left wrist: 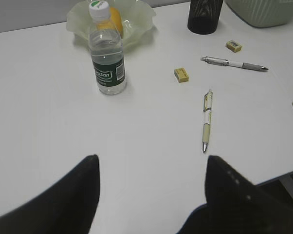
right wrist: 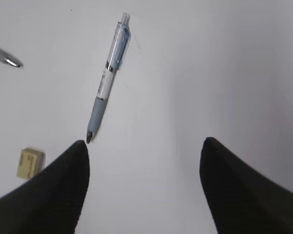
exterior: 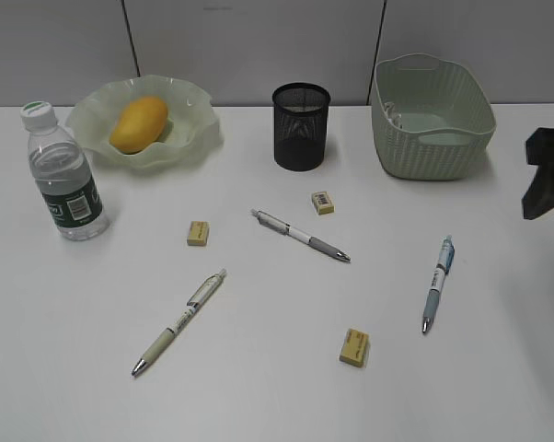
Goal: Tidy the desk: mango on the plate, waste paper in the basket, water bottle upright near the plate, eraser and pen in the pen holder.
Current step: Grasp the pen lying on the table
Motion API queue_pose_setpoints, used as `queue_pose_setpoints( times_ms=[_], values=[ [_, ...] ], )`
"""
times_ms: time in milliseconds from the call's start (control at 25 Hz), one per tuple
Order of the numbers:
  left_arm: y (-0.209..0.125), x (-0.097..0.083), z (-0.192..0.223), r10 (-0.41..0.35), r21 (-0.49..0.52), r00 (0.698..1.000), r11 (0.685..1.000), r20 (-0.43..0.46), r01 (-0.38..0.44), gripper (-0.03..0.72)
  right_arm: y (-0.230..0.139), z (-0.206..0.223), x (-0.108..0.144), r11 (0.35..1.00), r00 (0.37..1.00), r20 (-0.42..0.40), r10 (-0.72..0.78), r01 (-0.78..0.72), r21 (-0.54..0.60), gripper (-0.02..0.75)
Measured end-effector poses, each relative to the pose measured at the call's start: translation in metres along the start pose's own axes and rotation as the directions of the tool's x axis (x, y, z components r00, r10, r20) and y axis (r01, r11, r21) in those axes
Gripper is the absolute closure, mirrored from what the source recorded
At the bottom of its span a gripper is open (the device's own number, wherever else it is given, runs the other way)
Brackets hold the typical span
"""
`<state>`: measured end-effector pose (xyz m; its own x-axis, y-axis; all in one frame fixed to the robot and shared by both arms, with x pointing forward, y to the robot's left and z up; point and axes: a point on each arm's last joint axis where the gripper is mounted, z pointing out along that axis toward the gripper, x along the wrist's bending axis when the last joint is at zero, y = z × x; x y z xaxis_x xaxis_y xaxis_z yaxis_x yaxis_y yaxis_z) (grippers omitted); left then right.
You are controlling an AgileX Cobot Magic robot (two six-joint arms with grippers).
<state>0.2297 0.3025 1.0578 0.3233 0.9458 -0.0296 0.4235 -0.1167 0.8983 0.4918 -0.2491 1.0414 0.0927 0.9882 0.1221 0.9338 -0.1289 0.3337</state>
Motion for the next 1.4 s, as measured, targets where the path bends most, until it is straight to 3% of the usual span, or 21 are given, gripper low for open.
queue_pose_setpoints(
  times_ms=[360, 720, 880, 1080, 1400],
  values=[
    [0.0, 0.0, 0.0, 0.0, -0.002, 1.0, 1.0, 0.0, 0.0, 0.176, 0.014, 0.099, 0.012, 0.983, 0.993, 0.053, 0.104, -0.111, 0.146, 0.219],
    [0.0, 0.0, 0.0, 0.0, -0.004, 1.0, 1.0, 0.0, 0.0, 0.176, 0.021, 0.141, 0.079, 0.97, 0.985, 0.042, 0.168, -0.173, 0.168, 0.299],
    [0.0, 0.0, 0.0, 0.0, -0.004, 1.0, 1.0, 0.0, 0.0, 0.176, 0.023, 0.148, 0.08, 0.966, 0.983, 0.079, 0.165, -0.177, 0.187, 0.353],
    [0.0, 0.0, 0.0, 0.0, -0.004, 1.0, 1.0, 0.0, 0.0, 0.176, 0.022, 0.147, 0.073, 0.959, 0.98, 0.124, 0.157, -0.181, 0.219, 0.36],
    [0.0, 0.0, 0.0, 0.0, -0.005, 1.0, 1.0, 0.0, 0.0, 0.182, 0.012, 0.156, 0.067, 0.953, 0.972, 0.122, 0.2, -0.222, 0.204, 0.363]
  ],
)
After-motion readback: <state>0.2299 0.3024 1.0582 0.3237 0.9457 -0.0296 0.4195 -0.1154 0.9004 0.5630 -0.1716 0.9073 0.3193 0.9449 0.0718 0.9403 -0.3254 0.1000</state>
